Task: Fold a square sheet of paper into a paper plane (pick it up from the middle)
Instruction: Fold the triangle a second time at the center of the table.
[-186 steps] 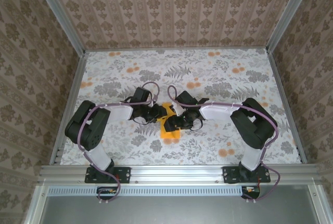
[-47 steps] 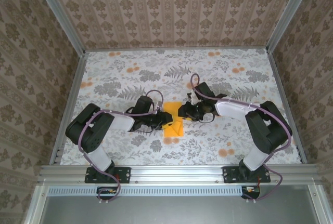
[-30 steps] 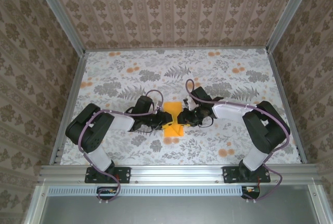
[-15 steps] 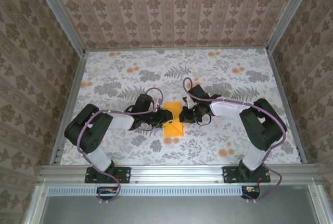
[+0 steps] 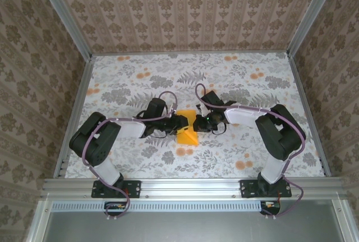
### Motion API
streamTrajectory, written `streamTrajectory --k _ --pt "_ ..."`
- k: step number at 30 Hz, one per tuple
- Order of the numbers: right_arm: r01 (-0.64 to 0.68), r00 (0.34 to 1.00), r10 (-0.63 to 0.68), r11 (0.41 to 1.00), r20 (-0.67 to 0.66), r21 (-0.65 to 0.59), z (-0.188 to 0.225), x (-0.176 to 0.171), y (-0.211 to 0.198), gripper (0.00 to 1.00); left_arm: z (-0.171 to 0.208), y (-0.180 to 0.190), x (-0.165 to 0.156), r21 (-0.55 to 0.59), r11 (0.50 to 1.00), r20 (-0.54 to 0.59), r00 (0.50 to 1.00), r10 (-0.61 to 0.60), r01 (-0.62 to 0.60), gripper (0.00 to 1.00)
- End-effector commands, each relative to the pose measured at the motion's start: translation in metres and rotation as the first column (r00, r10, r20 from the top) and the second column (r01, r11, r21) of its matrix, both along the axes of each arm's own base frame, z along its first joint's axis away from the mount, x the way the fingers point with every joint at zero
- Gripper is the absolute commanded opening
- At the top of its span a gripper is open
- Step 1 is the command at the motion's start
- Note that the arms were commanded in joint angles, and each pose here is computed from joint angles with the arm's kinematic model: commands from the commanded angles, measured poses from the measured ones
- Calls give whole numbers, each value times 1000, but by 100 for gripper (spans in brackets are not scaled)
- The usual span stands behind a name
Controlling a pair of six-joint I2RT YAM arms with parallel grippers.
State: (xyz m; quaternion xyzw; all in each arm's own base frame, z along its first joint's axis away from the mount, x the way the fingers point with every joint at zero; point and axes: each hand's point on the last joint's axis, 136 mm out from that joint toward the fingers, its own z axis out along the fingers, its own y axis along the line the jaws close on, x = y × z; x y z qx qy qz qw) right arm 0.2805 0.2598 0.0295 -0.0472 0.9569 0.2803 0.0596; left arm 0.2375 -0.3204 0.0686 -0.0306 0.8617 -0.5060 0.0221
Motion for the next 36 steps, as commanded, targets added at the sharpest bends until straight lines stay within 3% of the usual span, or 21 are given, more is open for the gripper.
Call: streamTrajectory --k 1,36 --pt "-11 1000 11 999 -4 -30 -3 1 -1 11 6 -7 0 -13 999 23 999 -41 41 33" --pt "7 999 -10 998 -41 -66 -17 -3 -7 12 -21 -9 -3 29 998 -32 998 -58 59 31"
